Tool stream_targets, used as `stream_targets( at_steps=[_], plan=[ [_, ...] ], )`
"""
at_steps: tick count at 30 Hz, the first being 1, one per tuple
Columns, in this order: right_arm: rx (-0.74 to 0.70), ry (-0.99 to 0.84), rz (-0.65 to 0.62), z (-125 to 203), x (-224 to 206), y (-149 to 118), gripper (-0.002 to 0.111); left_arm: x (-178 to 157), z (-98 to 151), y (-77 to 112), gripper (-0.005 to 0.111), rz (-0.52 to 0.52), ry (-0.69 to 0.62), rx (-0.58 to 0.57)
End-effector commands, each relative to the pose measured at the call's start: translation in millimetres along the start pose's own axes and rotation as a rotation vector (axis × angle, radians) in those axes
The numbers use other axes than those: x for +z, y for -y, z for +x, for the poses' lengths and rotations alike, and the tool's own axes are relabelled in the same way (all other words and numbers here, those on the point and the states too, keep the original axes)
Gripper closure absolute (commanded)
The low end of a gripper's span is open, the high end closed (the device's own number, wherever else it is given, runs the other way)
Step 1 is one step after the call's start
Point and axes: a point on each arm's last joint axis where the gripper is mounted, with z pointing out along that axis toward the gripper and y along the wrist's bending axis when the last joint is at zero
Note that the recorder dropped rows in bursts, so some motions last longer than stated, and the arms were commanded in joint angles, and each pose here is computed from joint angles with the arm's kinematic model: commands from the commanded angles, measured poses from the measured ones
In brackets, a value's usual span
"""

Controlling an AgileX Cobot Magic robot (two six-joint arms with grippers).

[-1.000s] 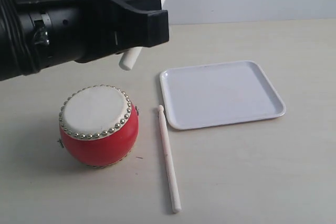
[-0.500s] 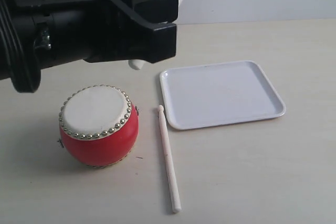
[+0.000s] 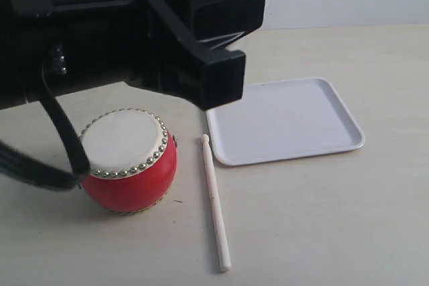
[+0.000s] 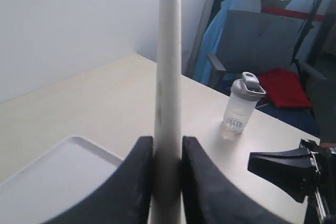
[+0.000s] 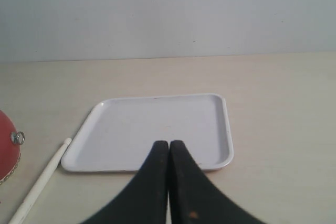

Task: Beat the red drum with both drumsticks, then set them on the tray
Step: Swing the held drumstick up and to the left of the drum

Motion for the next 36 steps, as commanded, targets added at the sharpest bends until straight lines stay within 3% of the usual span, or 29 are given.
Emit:
stream_targets(
  at_steps=[1,18,26,36],
  plan=[
    [-0.003,0.009,0.007,1,0,1,0.108,-2,-2,2.7,0.107,0.031,-0.002,0.013],
    [-0.003,0.009,0.007,1,0,1,0.108,-8,11,-5.1,0.107,-0.006,-0.117,0.135],
    [-0.003,0.009,0.007,1,0,1,0.108,-52,14,-44.8,0.107,-0.177,-0.047,0.081],
    [-0.003,0.009,0.007,1,0,1,0.108,-114,26,-58.0,0.107,-0.34,-0.111,0.044]
  ],
)
